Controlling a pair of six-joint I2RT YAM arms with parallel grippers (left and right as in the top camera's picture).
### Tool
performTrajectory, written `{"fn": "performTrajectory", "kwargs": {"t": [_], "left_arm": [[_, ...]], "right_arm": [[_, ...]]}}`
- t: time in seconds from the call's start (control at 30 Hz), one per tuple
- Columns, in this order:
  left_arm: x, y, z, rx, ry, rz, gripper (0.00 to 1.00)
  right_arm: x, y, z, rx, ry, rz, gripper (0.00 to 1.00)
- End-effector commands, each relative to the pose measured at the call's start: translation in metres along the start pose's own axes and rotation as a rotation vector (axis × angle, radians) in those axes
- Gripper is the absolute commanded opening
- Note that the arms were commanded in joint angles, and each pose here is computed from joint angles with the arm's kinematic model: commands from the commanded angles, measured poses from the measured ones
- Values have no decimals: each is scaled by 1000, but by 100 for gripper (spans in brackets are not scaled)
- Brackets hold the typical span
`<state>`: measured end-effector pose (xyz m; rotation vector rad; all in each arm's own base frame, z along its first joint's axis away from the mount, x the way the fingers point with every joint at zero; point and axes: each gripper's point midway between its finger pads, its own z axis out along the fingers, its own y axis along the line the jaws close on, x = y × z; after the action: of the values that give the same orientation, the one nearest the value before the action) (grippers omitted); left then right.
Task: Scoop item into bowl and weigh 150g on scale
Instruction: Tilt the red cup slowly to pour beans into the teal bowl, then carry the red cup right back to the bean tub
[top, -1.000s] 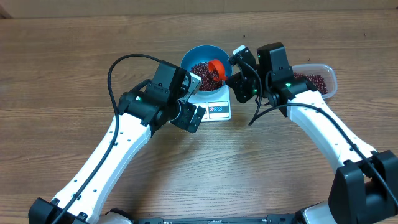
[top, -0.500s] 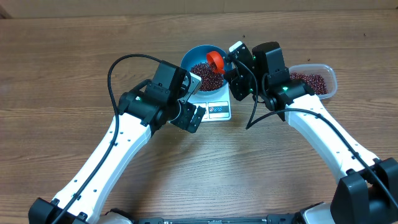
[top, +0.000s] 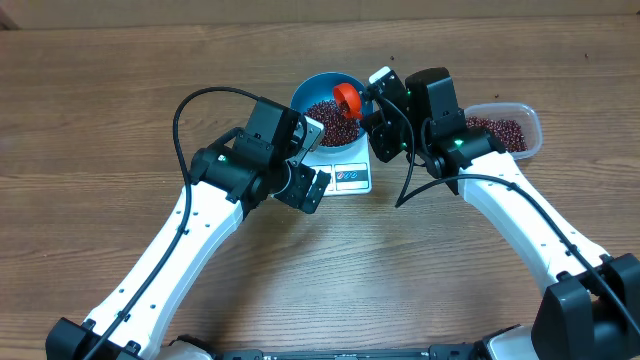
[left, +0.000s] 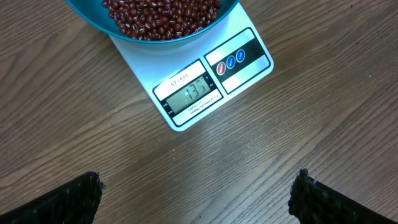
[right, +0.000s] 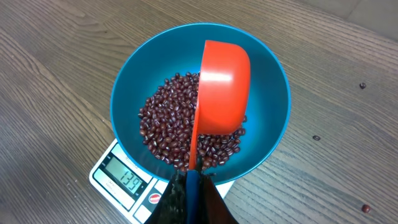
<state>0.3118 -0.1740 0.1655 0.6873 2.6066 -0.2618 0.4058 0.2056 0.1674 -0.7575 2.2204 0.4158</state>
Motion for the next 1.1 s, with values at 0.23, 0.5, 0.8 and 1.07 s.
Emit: {"fn": "performTrajectory", "kwargs": {"t": [0.23,0.5,0.8,1.07], "left_arm": [[-4,0,-9,6,-29,6,100],[-4,0,-9,6,-30,6,100],[-4,0,-9,6,-30,6,100],[-4,0,-9,6,-30,6,100]], "right_arm": [[-10,16,-14,-77,-22,-190,4],[-13,-3,-13,31,-19,-99,4],[-14,-3,-13,30,-22,-69,4],[-42,-4,-50,-45,-138,114,4]]}}
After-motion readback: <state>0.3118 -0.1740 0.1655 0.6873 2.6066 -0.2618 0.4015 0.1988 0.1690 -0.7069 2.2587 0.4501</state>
